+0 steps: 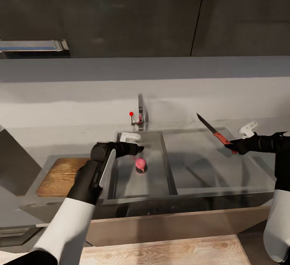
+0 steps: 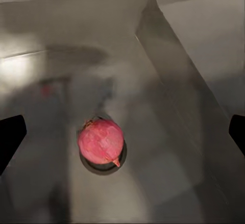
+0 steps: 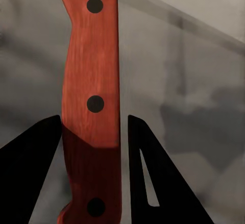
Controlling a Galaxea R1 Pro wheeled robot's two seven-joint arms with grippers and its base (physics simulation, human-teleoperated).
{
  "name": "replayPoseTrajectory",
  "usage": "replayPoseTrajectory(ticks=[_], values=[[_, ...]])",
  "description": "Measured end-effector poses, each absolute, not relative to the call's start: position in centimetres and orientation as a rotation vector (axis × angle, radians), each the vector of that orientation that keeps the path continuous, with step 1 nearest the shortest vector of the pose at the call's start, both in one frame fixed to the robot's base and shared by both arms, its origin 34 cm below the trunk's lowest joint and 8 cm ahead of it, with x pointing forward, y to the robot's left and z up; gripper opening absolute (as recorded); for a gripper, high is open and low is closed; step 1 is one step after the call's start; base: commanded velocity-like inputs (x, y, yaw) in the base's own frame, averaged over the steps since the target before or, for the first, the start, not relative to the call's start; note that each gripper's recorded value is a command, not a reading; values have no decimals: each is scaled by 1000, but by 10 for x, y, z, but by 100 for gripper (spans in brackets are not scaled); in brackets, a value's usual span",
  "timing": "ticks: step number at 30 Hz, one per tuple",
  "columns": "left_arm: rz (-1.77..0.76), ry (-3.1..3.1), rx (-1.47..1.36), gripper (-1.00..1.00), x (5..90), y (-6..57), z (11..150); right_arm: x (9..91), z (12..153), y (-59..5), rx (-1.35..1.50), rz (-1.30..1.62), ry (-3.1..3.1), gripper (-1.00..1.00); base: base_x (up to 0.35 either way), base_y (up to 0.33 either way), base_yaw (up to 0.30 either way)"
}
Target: In the kitchen, take the Vidalia onion out of the sink, dice it on the chopping board with the paring knife, put the diced onion into the bowl on the countertop, then place both the paring knife and the chopping board into the sink.
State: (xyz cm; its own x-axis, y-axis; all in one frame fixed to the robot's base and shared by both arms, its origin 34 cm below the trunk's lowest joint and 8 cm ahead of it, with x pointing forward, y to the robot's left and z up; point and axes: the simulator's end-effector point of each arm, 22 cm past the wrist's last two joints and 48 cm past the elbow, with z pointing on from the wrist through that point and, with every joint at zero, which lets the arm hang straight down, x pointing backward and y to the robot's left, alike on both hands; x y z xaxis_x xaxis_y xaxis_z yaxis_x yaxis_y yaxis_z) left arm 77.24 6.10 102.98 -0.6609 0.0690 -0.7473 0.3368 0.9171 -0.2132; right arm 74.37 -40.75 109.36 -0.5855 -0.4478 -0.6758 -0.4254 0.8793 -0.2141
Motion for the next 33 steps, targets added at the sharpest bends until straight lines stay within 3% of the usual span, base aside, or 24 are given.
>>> replayPoseTrajectory(ticks=[33], values=[[-379, 2568, 290, 100, 777, 74, 955, 744, 1094, -407, -610, -28, 2274, -100, 0, 0, 0]])
